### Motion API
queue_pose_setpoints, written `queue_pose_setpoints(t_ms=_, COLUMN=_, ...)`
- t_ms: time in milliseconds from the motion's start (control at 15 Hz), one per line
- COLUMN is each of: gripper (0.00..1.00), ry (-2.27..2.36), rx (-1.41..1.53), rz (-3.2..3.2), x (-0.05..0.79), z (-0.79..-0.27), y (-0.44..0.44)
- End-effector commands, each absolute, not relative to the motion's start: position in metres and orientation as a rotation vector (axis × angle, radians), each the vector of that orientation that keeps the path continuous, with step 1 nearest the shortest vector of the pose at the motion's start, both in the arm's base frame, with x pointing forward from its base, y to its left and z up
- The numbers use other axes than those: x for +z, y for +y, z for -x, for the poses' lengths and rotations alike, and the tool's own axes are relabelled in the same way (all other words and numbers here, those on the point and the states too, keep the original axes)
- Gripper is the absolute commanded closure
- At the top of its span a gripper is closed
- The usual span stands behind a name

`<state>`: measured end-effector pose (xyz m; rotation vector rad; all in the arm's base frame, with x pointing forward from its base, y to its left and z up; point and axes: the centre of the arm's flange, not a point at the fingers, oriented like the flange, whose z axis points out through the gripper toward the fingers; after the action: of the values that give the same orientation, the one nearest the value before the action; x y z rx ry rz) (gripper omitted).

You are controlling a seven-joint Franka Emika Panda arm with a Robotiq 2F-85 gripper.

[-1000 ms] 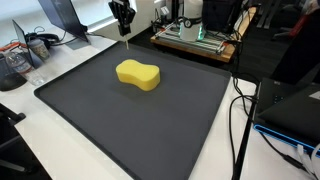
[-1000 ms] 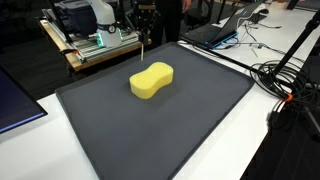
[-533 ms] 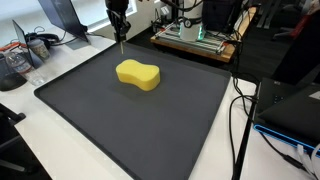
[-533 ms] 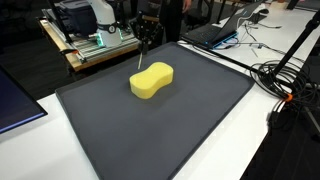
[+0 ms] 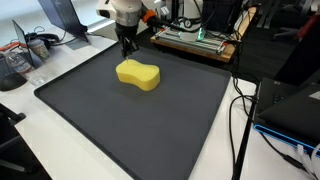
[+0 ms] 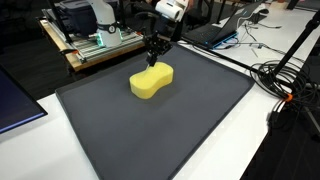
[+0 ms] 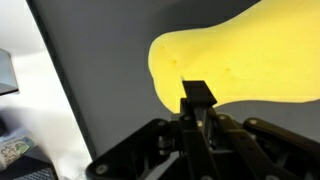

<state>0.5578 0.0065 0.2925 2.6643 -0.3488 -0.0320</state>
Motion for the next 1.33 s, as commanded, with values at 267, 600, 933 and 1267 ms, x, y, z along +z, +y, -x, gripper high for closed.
queue_pose_setpoints(t_ms=267, gripper=0.97, ry=-0.361, rx=-0.088, rz=-2.312, x=0.302, z=-0.585, y=0.088)
queue_pose_setpoints(t_ms=600, gripper=0.97, ry=-0.349, rx=-0.194, rz=-2.185, x=0.272, z=-0.604, y=0.117)
queue_pose_setpoints(t_ms=933, gripper=0.97, ry=-0.339, rx=-0.235, rz=-2.271, x=0.277, z=-0.622, y=0.112)
queue_pose_setpoints(t_ms=1267, gripper=0.97, ry=-0.423, rx=-0.226, rz=-2.488, x=0.351, z=-0.627, y=0.069)
